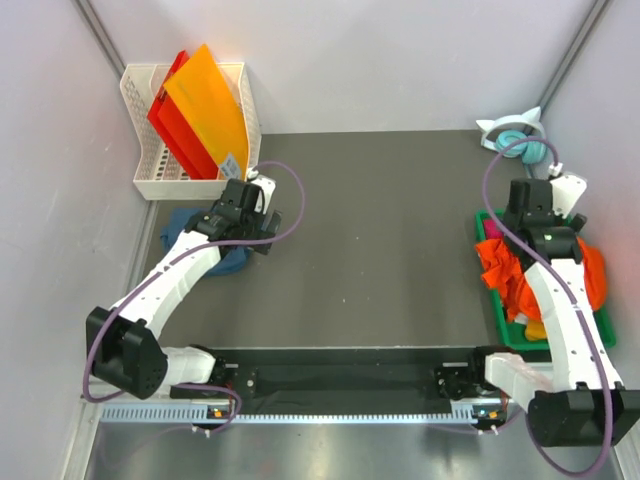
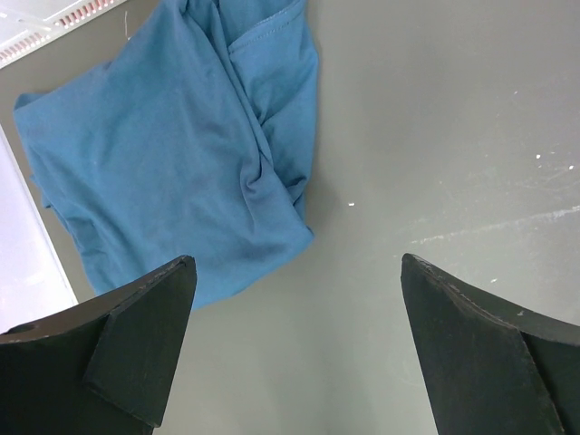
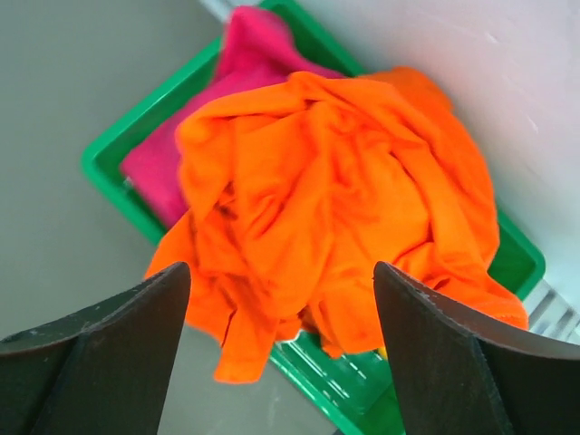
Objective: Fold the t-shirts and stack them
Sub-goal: Grab the tshirt from the pile
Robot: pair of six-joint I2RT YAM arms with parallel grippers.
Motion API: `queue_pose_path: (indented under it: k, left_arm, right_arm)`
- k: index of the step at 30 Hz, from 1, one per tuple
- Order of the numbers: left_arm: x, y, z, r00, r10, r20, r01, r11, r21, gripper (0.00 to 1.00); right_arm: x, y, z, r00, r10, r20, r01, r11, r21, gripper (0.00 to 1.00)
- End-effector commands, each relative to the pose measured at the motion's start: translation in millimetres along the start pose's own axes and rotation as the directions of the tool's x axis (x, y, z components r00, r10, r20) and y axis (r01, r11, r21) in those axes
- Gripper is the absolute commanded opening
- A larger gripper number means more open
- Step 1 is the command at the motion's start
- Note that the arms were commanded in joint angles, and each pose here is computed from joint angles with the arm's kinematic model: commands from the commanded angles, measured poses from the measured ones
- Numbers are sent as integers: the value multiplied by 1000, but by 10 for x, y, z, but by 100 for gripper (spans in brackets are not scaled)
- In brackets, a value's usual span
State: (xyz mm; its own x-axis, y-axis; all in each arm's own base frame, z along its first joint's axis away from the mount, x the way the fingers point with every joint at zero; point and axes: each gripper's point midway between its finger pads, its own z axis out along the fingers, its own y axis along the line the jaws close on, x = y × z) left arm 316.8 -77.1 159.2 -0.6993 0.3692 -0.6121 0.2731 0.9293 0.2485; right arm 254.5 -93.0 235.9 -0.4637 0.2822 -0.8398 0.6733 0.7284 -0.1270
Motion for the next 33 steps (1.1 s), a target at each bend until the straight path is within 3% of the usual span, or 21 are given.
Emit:
queue_pose_path:
  k: [1,5,9,10,11,16,28,33]
  left_arm:
    - [-137,92,-10,998,-14,64,17,999,-37,99]
    - [-144,76,24,998,-11,60,13,999,-33,98]
    - [-161,47,40,998,-11,60,12,1000,-17,98]
    - [-167,44,45,998,-10,62,11,1000,-16,98]
    - [-159,33,54,998,-9,58,9,1000,-11,98]
    - [-157,4,78,999,-4,52,4,1000,3,98]
    - [-132,-25,127,1000,-2,23,2,1000,12,97]
    - [-98,-79,200,1000,-6,-10,6,1000,30,97]
  right_arm:
    - [19,-183,184,985,171,-24,-169,983,76,78]
    - [72,-76,293,968,244,-54,-243,970,29,64]
    - [104,12,356,966,249,-73,-249,968,7,30]
    - [117,21,368,967,243,-79,-243,970,7,28]
    - [122,31,382,967,239,-83,-239,971,7,29]
    - [177,-44,476,969,226,-102,-221,974,59,53]
    - [398,-537,501,932,358,-62,-337,915,223,55]
    - [668,-590,568,918,382,-106,-346,902,258,55]
